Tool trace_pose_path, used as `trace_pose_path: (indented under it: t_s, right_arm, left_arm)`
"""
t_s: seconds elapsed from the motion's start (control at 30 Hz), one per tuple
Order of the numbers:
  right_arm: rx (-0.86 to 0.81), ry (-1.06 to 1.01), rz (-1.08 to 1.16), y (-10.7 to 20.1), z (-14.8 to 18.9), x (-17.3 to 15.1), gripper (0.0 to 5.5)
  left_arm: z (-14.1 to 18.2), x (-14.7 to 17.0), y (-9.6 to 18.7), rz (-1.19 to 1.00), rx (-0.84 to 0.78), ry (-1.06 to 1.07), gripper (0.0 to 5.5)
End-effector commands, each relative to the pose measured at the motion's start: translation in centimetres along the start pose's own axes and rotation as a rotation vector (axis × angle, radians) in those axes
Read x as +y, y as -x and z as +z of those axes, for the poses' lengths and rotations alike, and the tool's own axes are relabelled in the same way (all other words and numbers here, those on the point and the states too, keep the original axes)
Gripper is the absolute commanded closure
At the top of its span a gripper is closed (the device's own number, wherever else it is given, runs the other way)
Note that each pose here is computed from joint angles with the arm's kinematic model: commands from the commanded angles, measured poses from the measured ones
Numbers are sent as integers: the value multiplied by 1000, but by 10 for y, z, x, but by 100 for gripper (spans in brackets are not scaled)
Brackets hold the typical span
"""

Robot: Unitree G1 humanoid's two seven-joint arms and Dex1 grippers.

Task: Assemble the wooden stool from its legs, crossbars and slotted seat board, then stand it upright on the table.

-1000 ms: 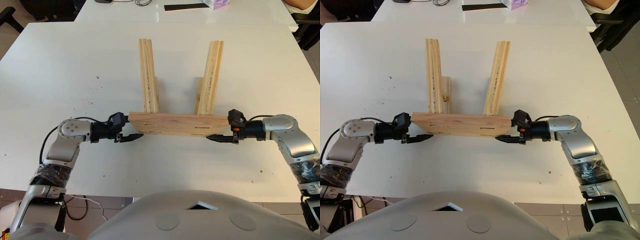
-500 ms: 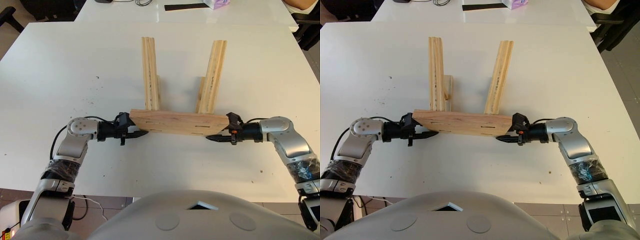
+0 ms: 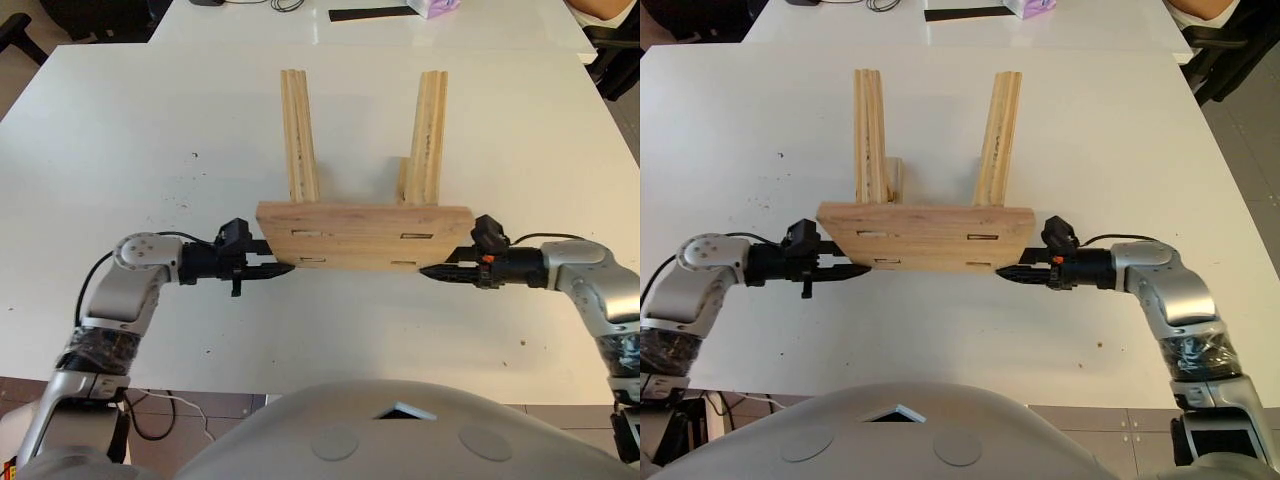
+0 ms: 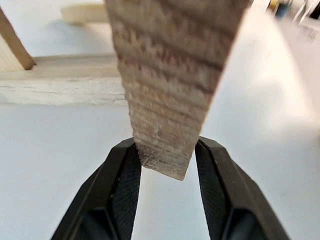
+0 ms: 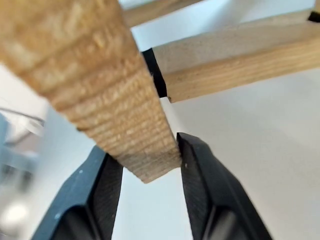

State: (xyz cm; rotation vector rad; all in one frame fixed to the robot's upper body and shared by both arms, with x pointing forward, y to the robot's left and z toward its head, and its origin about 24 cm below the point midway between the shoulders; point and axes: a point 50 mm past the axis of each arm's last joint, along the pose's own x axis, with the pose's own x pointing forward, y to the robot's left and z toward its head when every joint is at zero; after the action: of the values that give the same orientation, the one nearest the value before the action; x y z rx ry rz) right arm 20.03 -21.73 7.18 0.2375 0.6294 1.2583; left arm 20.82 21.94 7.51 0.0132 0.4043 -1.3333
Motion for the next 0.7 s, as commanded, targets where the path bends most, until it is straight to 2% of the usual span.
trace_pose_path:
  t_s: [0.03,0.2,0.3,0.37,0.53,0.63,0.7]
  right_arm:
    - [-395,-272,378,-14,46,64,391]
    - [-734,-371,460,-16,70,94,390]
    - [-890,-363,448,-25,80,105,390]
    - [-1044,-382,426,-31,99,111,390]
    - [-1374,-616,400,-29,145,119,396]
    - [-1450,-771,369,-24,151,117,407]
    - [-1471,-905,293,-24,147,105,413]
  left_arm:
    - [57,-53,-26,-228,-533,343,392]
    - [94,-73,-24,-202,-923,537,392]
    - [109,-74,-21,-157,-1089,628,392]
    - [118,-70,-20,-99,-1208,687,392]
    - [137,-64,-19,7,-1380,826,394]
    - [142,-56,-16,99,-1445,945,403]
    - [137,-49,-19,179,-1443,1039,410]
